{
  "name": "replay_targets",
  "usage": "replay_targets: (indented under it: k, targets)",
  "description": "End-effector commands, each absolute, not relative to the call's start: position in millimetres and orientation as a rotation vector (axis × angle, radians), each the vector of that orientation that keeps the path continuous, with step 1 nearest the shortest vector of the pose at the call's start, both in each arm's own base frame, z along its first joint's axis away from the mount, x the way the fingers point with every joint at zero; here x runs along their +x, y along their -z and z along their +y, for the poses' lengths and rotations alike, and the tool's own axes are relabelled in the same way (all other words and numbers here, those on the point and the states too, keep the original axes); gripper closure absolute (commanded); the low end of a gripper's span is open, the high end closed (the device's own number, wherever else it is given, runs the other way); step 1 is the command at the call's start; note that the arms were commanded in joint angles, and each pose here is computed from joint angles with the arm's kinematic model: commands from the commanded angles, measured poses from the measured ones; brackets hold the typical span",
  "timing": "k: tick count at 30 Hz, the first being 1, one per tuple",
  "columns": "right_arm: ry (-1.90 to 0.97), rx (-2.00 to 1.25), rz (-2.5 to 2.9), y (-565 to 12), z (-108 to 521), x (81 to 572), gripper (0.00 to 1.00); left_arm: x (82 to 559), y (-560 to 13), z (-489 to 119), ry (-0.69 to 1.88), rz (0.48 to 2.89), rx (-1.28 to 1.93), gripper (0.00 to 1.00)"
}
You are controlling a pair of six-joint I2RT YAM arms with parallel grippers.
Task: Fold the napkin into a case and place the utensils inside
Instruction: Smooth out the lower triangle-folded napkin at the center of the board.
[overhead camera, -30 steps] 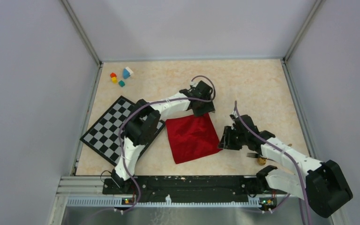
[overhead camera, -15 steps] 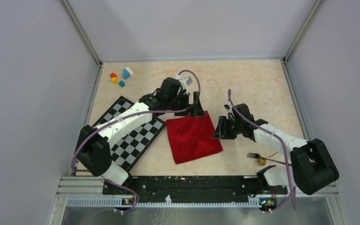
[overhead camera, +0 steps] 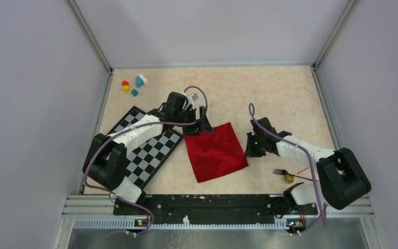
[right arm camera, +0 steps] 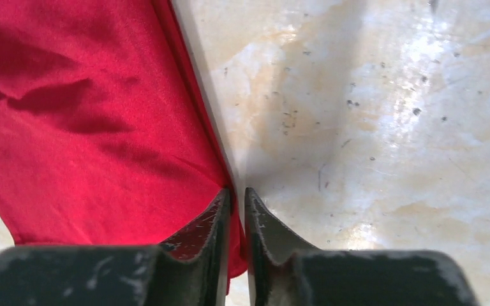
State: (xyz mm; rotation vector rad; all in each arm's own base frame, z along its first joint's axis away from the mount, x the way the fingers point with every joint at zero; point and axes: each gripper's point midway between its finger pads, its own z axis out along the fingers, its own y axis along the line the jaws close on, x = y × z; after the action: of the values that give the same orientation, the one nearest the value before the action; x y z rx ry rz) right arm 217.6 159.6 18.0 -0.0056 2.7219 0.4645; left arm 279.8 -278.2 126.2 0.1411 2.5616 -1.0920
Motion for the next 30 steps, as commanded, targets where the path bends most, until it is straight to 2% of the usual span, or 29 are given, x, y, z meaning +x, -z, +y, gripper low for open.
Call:
replay_targets:
  k: [1,2,4,9,12,14,16,18,21,25,28,30]
  targets:
    - [-0.280,0.084,2.760,-5,133,208,0.92,291,-141,-288,1.202,2.474,0.146,0.13]
    - [-0.236,0.116,2.757,-5,127,208,0.96,292,-142,-288,1.211,2.469,0.144,0.13]
    - [-0.248,0.118,2.747,-10,128,210,0.97,295,-144,-289,1.225,2.463,0.141,0.13]
    - [-0.387,0.010,2.632,-52,152,228,0.73,298,-130,-294,1.242,2.507,0.140,0.15]
    - [-0.506,-0.053,2.596,-74,170,231,0.67,307,-105,-290,1.163,2.557,0.100,0.20]
    - [-0.663,-0.088,2.619,-76,189,221,0.71,314,-88,-285,1.081,2.601,0.077,0.25]
    - [-0.769,-0.092,2.658,-67,201,206,0.82,319,-78,-282,1.029,2.615,0.061,0.29]
    - [-0.758,-0.042,2.711,-49,197,193,0.92,323,-76,-280,1.004,2.611,0.049,0.31]
    - [-0.593,0.074,2.788,-21,171,179,0.99,320,-79,-280,1.013,2.604,0.050,0.31]
    - [-0.365,0.214,2.781,-10,137,173,1.00,316,-86,-277,1.010,2.595,0.062,0.31]
    - [-0.502,0.149,2.697,-30,151,179,0.99,313,-93,-276,1.013,2.582,0.072,0.31]
    - [-0.579,0.118,2.667,-42,160,180,0.95,313,-95,-277,1.027,2.579,0.075,0.31]
